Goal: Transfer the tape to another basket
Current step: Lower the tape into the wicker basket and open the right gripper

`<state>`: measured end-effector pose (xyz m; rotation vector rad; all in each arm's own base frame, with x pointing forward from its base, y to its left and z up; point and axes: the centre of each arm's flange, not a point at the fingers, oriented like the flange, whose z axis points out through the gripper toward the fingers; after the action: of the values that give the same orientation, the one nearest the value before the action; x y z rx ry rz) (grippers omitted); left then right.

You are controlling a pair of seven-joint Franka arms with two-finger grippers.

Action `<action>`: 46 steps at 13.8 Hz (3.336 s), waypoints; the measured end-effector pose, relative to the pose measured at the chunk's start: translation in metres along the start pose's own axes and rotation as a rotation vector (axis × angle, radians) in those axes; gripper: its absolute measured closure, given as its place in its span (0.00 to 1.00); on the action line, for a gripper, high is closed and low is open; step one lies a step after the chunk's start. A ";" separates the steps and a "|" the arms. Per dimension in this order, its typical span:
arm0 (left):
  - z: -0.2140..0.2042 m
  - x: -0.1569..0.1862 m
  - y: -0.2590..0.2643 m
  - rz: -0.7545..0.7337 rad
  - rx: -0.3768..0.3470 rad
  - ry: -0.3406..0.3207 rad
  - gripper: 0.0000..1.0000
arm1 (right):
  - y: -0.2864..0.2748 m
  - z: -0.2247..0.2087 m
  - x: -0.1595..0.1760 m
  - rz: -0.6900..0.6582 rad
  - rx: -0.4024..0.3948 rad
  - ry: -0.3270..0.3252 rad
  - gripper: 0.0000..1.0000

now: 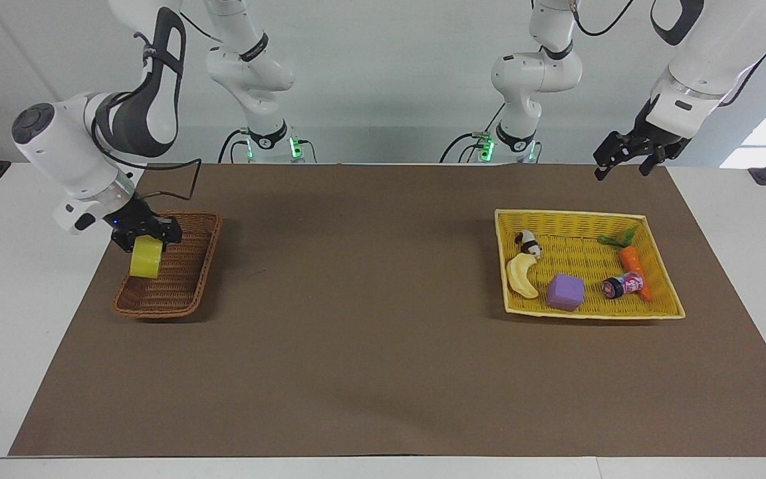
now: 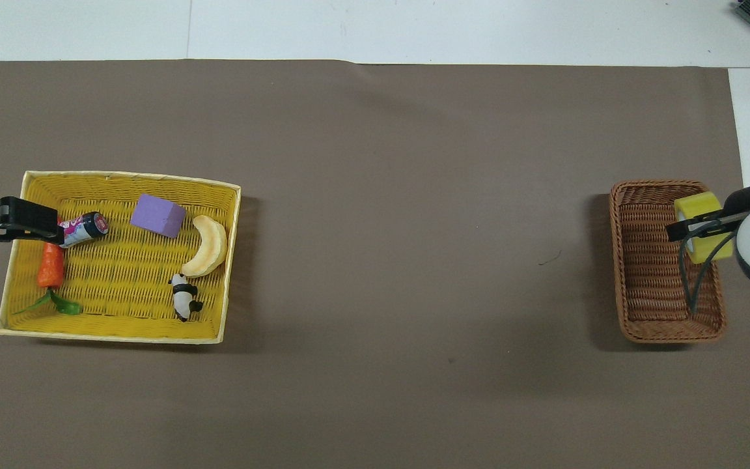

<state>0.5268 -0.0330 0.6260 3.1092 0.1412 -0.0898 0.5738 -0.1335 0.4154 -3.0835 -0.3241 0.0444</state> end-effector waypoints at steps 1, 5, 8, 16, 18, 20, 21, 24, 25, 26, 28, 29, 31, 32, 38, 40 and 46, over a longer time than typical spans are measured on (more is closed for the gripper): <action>0.000 0.000 -0.003 -0.005 0.000 0.000 0.00 | 0.001 0.009 0.004 -0.044 -0.049 -0.025 0.96; -0.002 0.002 -0.015 -0.028 -0.002 0.002 0.00 | -0.018 0.016 0.016 -0.164 -0.169 -0.077 0.96; -0.002 0.002 -0.017 -0.033 -0.002 0.003 0.00 | -0.027 0.032 0.015 -0.192 -0.174 -0.099 0.90; -0.002 0.002 -0.017 -0.033 -0.002 0.003 0.00 | -0.036 0.080 -0.004 -0.212 -0.158 -0.107 0.72; -0.002 0.002 -0.017 -0.033 -0.002 0.003 0.00 | -0.038 0.081 -0.006 -0.211 -0.157 -0.108 0.50; -0.002 0.002 -0.017 -0.033 -0.002 0.003 0.00 | -0.040 0.081 -0.006 -0.207 -0.157 -0.107 0.27; -0.002 0.002 -0.017 -0.033 -0.002 0.003 0.00 | -0.040 0.081 -0.006 -0.206 -0.157 -0.108 0.18; -0.002 0.002 -0.017 -0.033 -0.002 0.003 0.00 | -0.042 0.082 -0.006 -0.168 -0.114 -0.098 0.00; -0.002 0.002 -0.017 -0.033 -0.002 0.003 0.00 | -0.043 0.078 -0.005 -0.143 -0.084 -0.093 0.00; -0.002 0.002 -0.017 -0.033 -0.002 0.003 0.00 | -0.045 0.068 -0.003 -0.116 -0.055 -0.084 0.00; -0.002 0.002 -0.017 -0.033 -0.002 0.003 0.00 | -0.048 0.042 0.004 -0.050 -0.043 -0.042 0.00; -0.002 0.002 -0.017 -0.033 -0.002 0.003 0.00 | -0.053 0.027 0.009 -0.005 -0.052 -0.013 0.00; -0.002 0.002 -0.017 -0.033 -0.002 0.003 0.00 | -0.076 0.001 0.024 0.098 -0.066 0.041 0.00; -0.002 0.002 -0.017 -0.033 -0.002 0.003 0.00 | -0.090 -0.008 0.031 0.145 -0.068 0.061 0.00; -0.002 0.002 -0.017 -0.033 -0.002 0.003 0.00 | -0.161 -0.068 0.034 0.312 -0.059 0.113 0.00; -0.002 0.002 -0.017 -0.033 -0.002 0.003 0.00 | -0.179 -0.097 0.029 0.331 -0.057 0.106 0.00; -0.002 0.002 -0.017 -0.033 -0.002 0.003 0.00 | -0.186 -0.205 0.006 0.369 -0.060 0.036 0.00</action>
<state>0.5276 -0.0155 0.6273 3.1053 0.1919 -0.0859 0.5474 0.0417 0.6277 -3.1525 0.2513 -0.0094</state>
